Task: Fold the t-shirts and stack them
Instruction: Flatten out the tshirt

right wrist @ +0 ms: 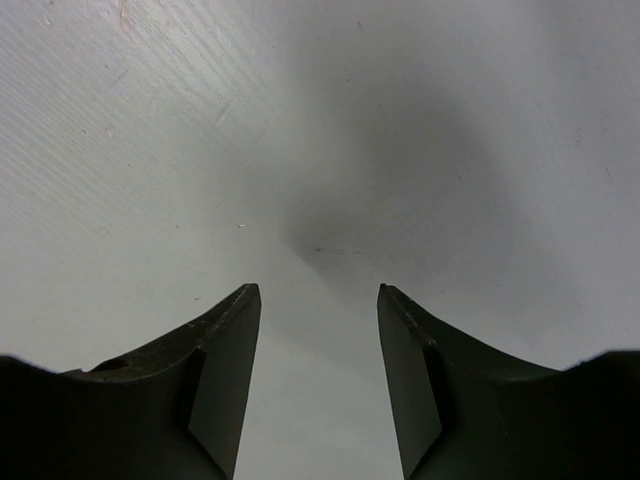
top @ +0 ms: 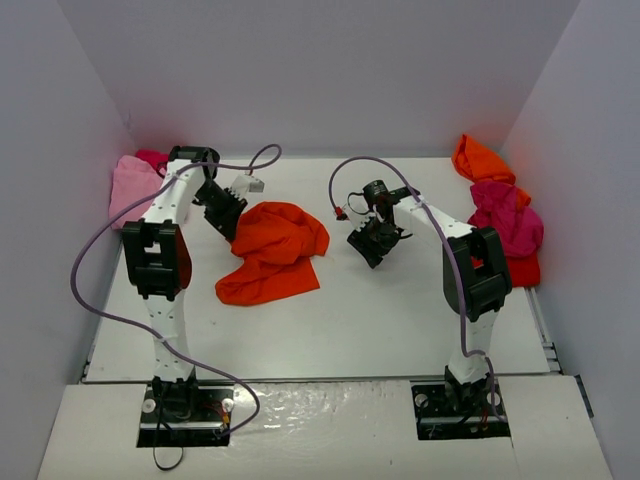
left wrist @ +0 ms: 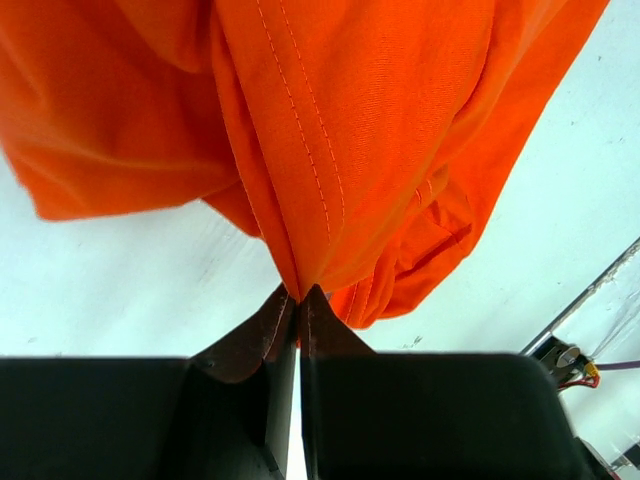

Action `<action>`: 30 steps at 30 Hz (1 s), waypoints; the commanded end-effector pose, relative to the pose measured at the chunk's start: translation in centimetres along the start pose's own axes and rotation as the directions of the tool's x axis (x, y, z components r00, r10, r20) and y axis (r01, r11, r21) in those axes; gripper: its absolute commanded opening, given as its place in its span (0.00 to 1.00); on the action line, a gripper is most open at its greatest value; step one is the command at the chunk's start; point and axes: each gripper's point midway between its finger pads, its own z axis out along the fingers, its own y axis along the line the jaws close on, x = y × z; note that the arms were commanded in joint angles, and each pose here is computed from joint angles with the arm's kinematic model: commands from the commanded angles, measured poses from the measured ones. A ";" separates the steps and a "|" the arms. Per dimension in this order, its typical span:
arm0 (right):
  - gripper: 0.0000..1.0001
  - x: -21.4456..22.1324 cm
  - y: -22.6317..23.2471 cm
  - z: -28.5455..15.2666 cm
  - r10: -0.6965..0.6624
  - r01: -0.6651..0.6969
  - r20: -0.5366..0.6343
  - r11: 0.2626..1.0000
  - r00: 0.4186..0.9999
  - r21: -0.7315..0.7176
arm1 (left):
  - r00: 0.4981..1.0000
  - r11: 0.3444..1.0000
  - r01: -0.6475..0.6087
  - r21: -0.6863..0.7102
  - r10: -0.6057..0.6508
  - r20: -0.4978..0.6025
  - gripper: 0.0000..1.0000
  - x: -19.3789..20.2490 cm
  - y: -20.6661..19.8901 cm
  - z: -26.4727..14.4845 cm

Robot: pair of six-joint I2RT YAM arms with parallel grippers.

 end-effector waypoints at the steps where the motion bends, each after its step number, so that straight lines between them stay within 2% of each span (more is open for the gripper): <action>1: 0.48 -0.2 0.3 -0.3 -0.009 0.009 0.002 1.000 1.000 0.003 | 0.999 0.997 -0.041 -0.067 0.042 0.016 0.00 0.7 -5.6 -8.4; 4: 0.48 -0.3 0.3 0.0 -0.006 0.006 0.001 1.000 1.000 -0.003 | 0.993 0.984 -0.079 -0.159 0.093 0.079 0.00 -0.5 -6.4 -11.6; 6: 0.48 -0.4 0.4 0.2 -0.002 0.002 -0.003 1.000 1.000 -0.009 | 0.990 0.981 -0.087 -0.172 0.105 0.096 0.00 -0.8 -7.3 -12.9; 12: 0.48 -0.5 0.5 0.1 -0.009 0.009 -0.003 1.000 1.000 -0.002 | 0.977 0.968 -0.126 -0.218 0.159 0.140 0.00 -2.6 -8.6 -14.9; 22: 0.48 -0.6 0.6 0.4 -0.004 0.004 -0.005 1.000 1.000 -0.008 | 0.940 0.903 -0.176 -0.391 0.272 0.207 0.00 -4.3 -11.1 -19.6; 27: 0.48 -1.7 1.4 0.1 -0.017 0.018 0.031 0.999 0.999 -0.046 | 0.945 0.905 -0.194 -0.378 0.276 0.176 0.00 -3.8 -11.7 -18.6; 30: 0.46 -4.5 3.2 -2.5 -0.093 0.106 0.157 0.991 0.983 -0.078 | 0.952 0.918 -0.188 -0.350 0.257 0.164 0.00 -3.8 -11.2 -17.5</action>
